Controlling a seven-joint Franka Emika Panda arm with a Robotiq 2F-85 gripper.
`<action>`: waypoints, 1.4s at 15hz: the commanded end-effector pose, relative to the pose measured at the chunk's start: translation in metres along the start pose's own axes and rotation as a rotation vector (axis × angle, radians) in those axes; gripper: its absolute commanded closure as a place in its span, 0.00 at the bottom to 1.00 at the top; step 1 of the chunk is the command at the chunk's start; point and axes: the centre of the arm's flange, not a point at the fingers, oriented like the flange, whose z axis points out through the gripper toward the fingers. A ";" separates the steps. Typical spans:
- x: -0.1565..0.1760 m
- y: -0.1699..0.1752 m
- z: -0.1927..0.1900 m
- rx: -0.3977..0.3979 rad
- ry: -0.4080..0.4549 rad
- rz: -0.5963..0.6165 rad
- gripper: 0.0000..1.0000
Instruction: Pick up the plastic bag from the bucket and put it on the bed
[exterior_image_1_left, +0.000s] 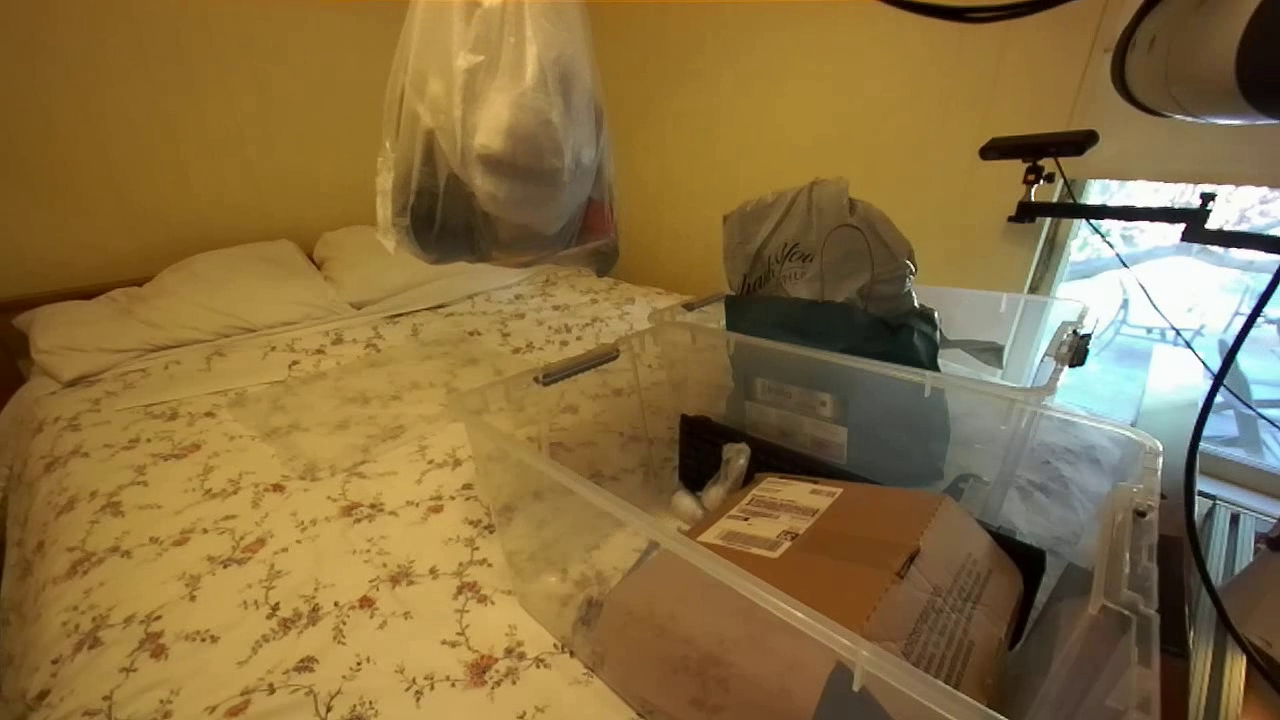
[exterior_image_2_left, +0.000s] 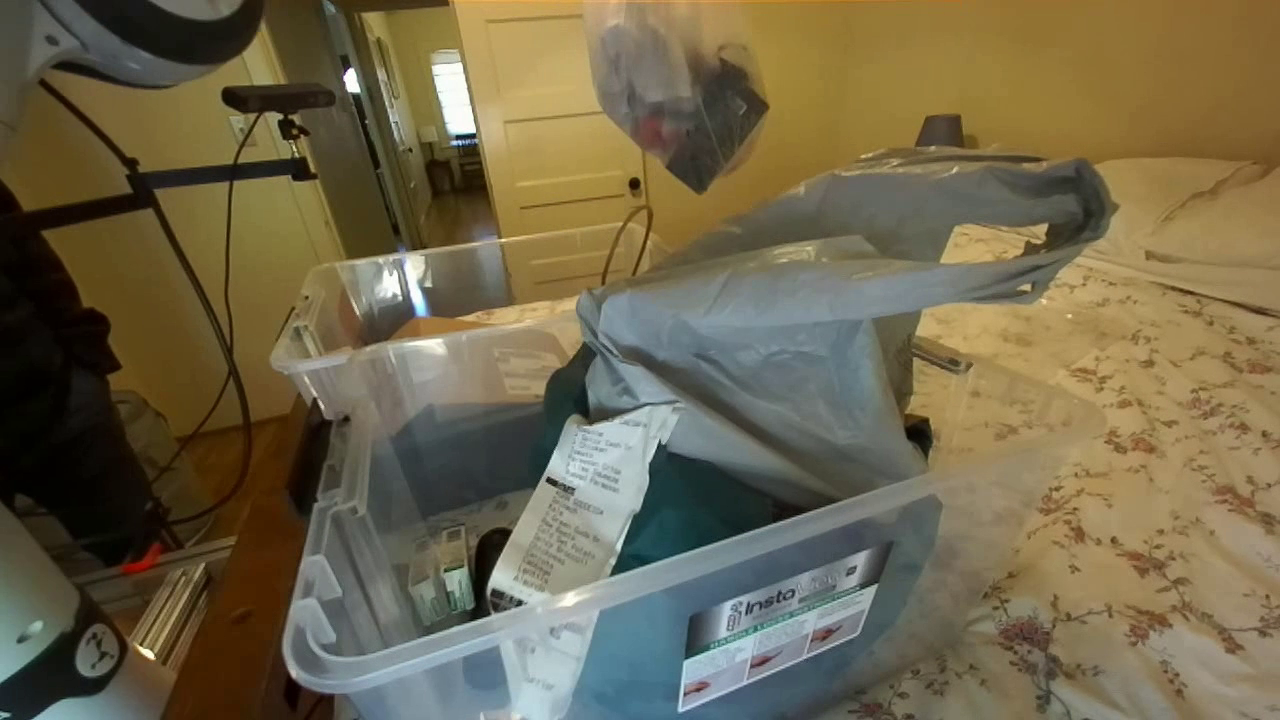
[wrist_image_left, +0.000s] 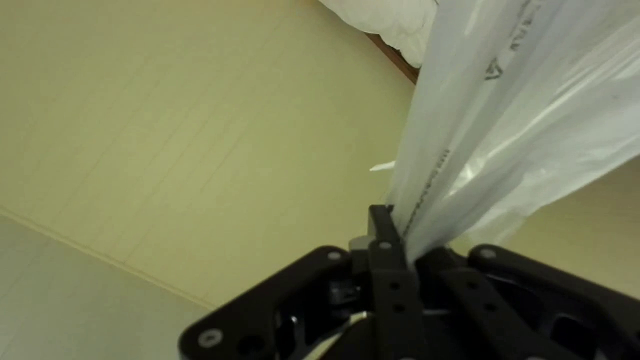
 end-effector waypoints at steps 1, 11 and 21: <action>0.047 0.032 0.052 0.035 0.057 0.100 1.00; -0.051 -0.002 0.081 0.026 -0.113 0.192 1.00; -0.148 -0.008 0.210 0.107 -0.449 0.317 1.00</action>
